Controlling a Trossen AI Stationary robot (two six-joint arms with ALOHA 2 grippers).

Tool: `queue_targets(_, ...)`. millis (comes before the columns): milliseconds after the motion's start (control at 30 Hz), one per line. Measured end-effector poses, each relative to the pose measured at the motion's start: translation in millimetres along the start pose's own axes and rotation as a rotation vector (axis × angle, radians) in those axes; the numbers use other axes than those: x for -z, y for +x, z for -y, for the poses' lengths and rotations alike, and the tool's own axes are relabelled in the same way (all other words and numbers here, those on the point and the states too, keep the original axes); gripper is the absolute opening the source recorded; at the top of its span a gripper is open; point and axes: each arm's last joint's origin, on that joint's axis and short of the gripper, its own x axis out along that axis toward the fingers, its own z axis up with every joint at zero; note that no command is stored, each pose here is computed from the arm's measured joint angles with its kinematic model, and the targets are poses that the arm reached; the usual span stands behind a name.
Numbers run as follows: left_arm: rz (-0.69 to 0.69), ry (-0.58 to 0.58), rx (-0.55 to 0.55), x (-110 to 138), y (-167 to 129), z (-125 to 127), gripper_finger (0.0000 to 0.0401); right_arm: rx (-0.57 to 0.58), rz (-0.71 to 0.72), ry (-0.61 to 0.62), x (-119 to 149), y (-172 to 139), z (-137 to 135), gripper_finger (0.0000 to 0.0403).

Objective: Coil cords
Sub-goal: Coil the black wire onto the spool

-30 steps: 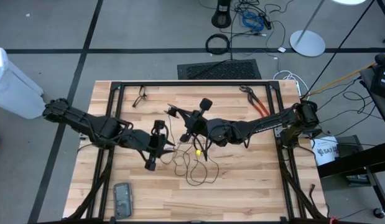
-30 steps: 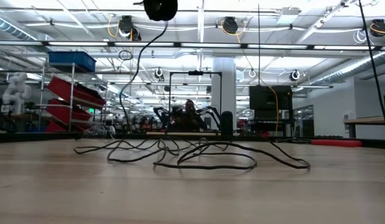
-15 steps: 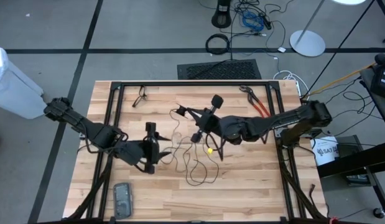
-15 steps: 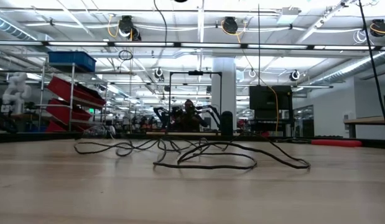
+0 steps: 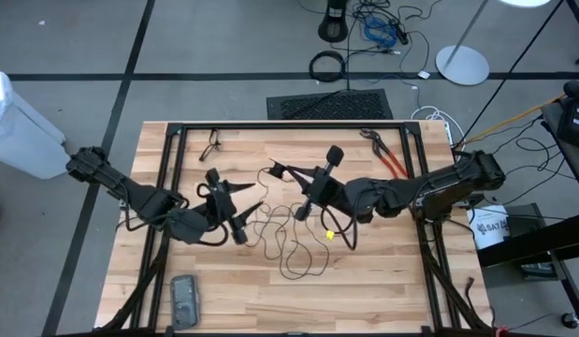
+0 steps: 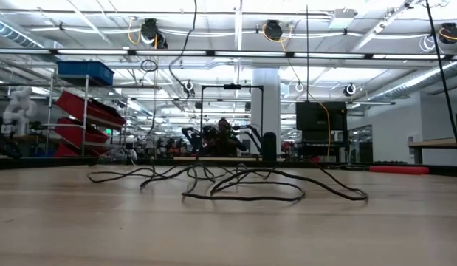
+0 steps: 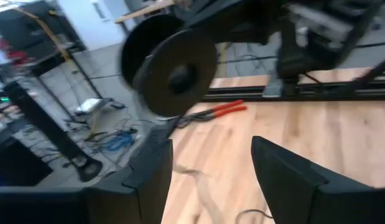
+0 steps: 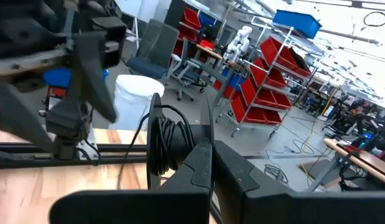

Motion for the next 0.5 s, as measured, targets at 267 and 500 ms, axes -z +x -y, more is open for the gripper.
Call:
queue_targets(267,0.009,0.020,-0.088,6,5,4,0.0157,-0.049,0.040,0.003,-12,-20,-2,0.0000)
queue_targets(500,0.057,-0.010,0.018,3,7,9,0.0110,-0.061,0.056,0.000,-17,-27,-1,0.0000)
